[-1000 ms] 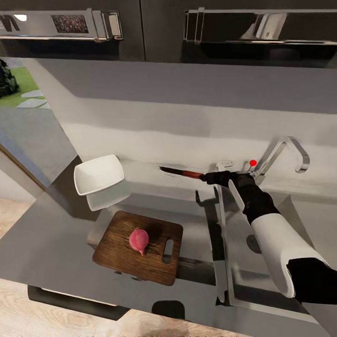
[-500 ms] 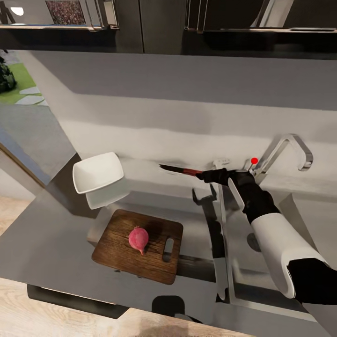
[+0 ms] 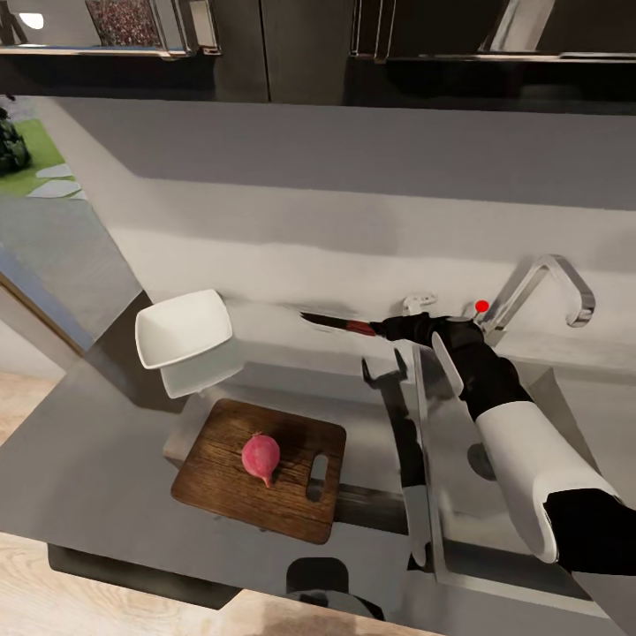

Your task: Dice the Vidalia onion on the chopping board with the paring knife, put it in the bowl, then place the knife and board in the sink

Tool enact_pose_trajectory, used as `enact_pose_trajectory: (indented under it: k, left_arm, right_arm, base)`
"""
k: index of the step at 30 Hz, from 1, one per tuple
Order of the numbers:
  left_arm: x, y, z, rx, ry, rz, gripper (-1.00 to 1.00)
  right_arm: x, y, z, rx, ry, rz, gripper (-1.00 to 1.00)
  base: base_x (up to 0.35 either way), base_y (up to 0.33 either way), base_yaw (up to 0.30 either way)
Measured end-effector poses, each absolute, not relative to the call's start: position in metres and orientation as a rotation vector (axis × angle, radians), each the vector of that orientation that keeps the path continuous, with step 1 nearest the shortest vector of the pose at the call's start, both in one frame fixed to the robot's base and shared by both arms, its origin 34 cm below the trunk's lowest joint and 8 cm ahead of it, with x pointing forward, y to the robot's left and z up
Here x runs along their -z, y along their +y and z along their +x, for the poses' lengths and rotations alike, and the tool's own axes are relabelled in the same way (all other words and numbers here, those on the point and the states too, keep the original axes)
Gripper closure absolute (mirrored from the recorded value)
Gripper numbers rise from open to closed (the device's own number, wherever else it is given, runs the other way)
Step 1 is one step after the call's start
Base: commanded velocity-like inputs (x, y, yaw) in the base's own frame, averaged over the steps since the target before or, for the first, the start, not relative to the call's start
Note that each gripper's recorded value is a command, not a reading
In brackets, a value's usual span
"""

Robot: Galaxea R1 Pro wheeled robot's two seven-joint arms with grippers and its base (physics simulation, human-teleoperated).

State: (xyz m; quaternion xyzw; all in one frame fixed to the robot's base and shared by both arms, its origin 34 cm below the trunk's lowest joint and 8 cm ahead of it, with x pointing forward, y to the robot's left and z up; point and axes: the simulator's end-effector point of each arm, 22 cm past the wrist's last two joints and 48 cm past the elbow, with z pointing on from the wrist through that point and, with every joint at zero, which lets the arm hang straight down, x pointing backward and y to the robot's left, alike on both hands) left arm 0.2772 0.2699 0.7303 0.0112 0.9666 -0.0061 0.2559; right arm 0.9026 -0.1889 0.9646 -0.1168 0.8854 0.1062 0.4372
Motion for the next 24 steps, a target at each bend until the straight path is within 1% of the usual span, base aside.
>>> enact_pose_trajectory:
  k: [24]
  left_arm:
    - [-0.7303, 0.2699, 0.2775, 0.017, 2.623, 0.031, -1.00]
  right_arm:
    - [-0.9619, -0.1874, 0.9014, -0.271, 2.208, -0.289, -1.00]
  base:
    - [0.003, 0.000, 0.000]
